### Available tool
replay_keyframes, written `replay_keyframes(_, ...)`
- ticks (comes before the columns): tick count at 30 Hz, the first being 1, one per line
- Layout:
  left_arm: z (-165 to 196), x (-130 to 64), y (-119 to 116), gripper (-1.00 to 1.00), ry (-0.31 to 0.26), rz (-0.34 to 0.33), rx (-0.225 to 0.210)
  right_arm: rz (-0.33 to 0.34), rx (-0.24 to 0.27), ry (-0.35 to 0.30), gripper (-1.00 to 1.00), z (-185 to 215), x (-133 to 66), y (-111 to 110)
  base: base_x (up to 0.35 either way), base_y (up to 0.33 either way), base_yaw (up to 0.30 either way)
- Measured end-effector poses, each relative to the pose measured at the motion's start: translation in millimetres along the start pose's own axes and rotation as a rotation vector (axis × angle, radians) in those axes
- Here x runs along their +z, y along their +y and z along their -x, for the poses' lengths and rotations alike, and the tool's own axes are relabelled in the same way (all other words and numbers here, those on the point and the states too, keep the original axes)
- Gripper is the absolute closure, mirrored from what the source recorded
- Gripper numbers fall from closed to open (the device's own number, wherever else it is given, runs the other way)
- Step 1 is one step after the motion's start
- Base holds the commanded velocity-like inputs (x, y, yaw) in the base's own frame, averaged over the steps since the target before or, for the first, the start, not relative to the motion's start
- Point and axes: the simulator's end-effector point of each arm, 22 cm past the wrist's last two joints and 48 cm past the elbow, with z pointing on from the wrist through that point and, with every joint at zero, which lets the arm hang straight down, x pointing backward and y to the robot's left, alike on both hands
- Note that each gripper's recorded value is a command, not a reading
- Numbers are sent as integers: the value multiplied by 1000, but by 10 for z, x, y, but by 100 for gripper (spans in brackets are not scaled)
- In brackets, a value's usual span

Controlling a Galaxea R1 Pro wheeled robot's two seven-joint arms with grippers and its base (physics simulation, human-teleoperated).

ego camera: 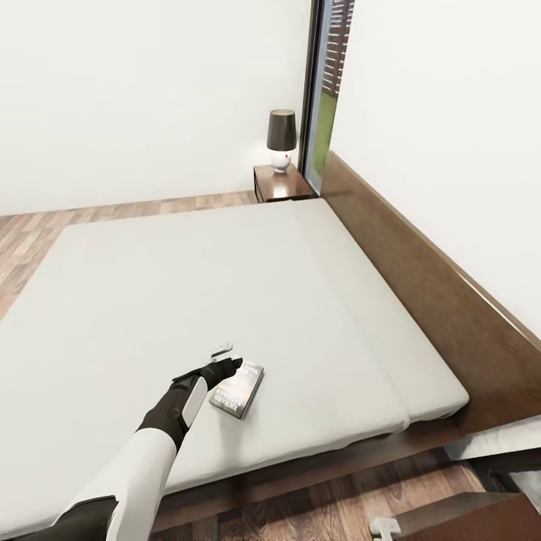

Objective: In the bedroom, move the book from the bed onto either nightstand, and place the two sandals side by side next to the bed.

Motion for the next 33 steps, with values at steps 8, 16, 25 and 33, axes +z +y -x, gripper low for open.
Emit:
replay_keyframes(8, -64, 41, 32, -100, 11, 3, -5, -2, 7, 10, -100, -50, 16, -19, 0, 0, 0)
replay_keyframes(16, -127, 81, 66, -100, 22, 7, -8, -1, 14, 21, -100, -99, 30, -33, 0, 0, 0)
replay_keyframes(25, -200, 125, 104, -100, 35, 12, -11, 220, 18, 37, -100, -153, -43, 395, 0, 0, 0)
replay_keyframes(33, -269, 163, 138, -100, 47, 16, -14, 361, 24, 51, -100, -205, -121, 675, 0, 0, 0)
